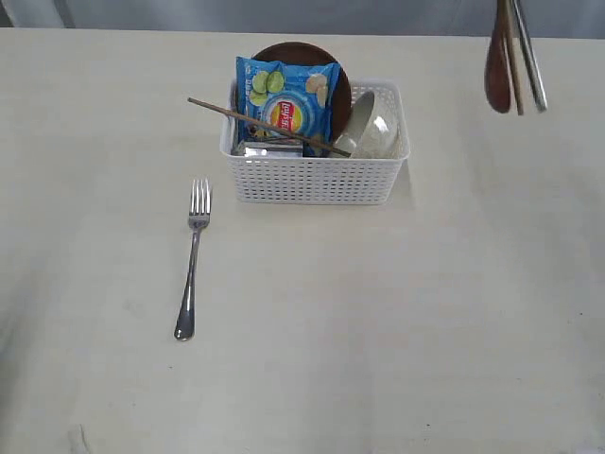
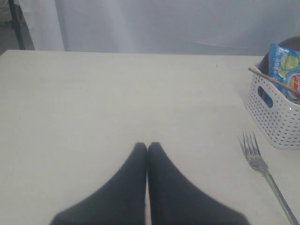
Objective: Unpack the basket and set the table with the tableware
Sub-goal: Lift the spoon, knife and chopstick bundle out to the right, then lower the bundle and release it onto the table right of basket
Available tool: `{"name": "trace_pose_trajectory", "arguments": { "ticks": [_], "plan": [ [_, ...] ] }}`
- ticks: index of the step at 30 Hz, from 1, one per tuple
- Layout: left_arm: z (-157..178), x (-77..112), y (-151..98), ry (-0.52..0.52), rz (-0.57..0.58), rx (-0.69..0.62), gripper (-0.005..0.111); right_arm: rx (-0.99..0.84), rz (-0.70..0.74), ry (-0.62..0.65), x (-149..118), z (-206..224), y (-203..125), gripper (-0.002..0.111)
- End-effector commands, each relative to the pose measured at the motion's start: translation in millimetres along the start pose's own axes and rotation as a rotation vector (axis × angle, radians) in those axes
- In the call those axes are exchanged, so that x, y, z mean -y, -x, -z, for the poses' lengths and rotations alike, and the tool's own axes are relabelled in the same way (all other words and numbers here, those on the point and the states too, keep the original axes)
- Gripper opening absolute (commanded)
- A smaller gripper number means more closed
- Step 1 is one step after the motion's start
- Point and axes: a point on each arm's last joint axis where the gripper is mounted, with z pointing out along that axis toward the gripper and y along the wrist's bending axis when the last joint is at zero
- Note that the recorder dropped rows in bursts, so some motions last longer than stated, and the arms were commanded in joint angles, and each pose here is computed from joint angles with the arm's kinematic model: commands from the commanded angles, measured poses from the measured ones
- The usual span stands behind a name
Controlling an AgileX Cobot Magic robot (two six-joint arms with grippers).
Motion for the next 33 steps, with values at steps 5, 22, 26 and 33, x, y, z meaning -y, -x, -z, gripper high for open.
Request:
{"name": "trace_pose_trajectory", "arguments": {
  "ticks": [5, 22, 26, 33],
  "plan": [
    [0, -0.3, 0, 0.004, -0.006, 0.011, 0.000, -0.264, -0.094, 0.099, 44, -78, -59, 0.000],
    [0, -0.3, 0, 0.004, -0.006, 0.011, 0.000, -0.502, -0.128, 0.263, 40, -192, -130, 0.000],
    [0, -0.3, 0, 0.004, -0.006, 0.011, 0.000, -0.523, -0.128, 0.264, 38, -202, -134, 0.000],
    [0, -0.3, 0, 0.004, -0.006, 0.011, 0.000, -0.486, -0.169, 0.247, 38, -204, -131, 0.000]
  ]
}}
